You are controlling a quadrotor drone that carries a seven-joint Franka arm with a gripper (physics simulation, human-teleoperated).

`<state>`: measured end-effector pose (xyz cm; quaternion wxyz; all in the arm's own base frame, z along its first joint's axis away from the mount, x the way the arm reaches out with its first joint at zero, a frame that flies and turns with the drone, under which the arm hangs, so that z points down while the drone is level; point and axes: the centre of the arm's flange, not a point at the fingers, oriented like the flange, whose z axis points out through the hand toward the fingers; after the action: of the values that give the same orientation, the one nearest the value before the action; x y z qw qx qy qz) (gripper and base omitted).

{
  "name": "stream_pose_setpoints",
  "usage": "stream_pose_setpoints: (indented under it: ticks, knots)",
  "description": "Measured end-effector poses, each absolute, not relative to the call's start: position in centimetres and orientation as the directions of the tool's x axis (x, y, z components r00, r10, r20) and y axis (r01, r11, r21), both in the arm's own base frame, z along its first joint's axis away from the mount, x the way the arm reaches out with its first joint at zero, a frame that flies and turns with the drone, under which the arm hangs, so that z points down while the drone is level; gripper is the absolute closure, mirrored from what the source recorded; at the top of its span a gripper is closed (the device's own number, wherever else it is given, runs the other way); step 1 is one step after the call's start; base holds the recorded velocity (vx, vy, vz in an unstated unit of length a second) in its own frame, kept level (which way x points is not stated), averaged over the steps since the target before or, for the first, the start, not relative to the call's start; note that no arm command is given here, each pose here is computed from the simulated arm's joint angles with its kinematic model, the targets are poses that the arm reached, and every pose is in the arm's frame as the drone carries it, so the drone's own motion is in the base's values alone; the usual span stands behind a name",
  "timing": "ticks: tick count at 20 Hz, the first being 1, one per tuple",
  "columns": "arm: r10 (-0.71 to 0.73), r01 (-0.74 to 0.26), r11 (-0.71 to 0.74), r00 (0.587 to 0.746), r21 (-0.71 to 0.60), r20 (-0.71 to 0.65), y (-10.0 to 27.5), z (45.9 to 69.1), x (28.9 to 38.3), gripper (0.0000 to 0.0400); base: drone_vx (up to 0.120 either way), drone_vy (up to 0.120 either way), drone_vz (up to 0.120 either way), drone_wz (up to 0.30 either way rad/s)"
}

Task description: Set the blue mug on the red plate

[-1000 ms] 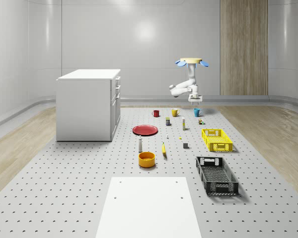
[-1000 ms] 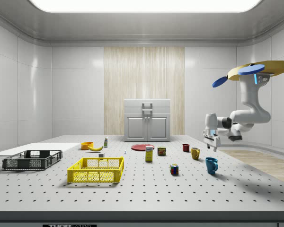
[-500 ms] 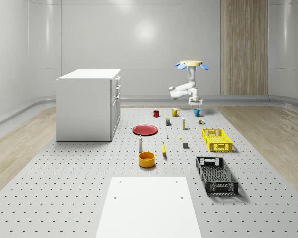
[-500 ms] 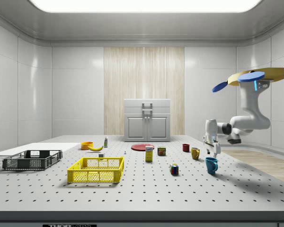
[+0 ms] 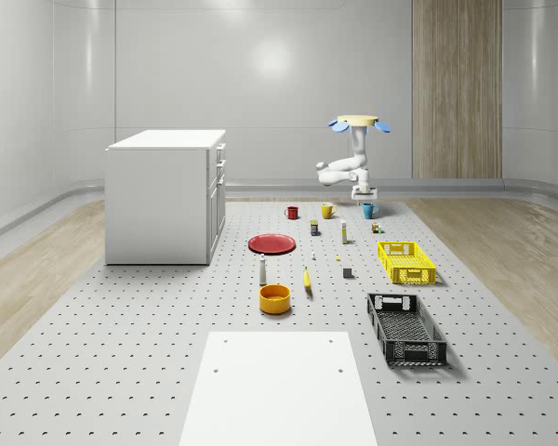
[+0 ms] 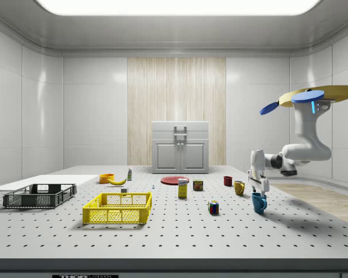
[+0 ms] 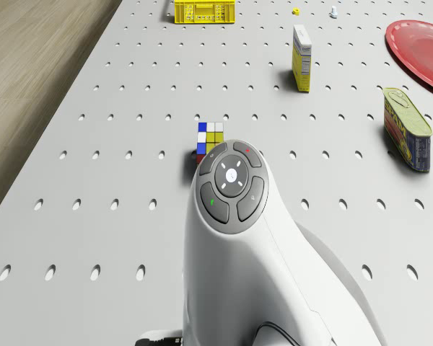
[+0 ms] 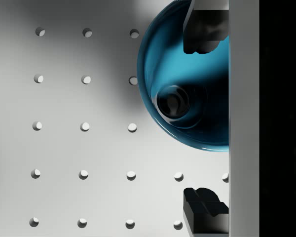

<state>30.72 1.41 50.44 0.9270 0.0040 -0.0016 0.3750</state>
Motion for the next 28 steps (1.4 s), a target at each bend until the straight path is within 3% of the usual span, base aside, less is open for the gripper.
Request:
stream_pose_setpoints:
  ticks: [10,17,28]
  knots:
    - [0.705,-0.705,0.709,0.709,0.001,0.003,1.6,51.3,30.72,0.0,0.0,0.0,0.0,0.0]
    - [0.706,-0.706,0.708,0.708,0.0,0.002,1.7,51.6,31.6,0.0,0.0,0.0,0.0,0.0]
    - [0.707,-0.707,0.707,0.707,0.0,0.002,2.8,51.7,31.85,0.0,0.0,0.0,0.0,0.0]
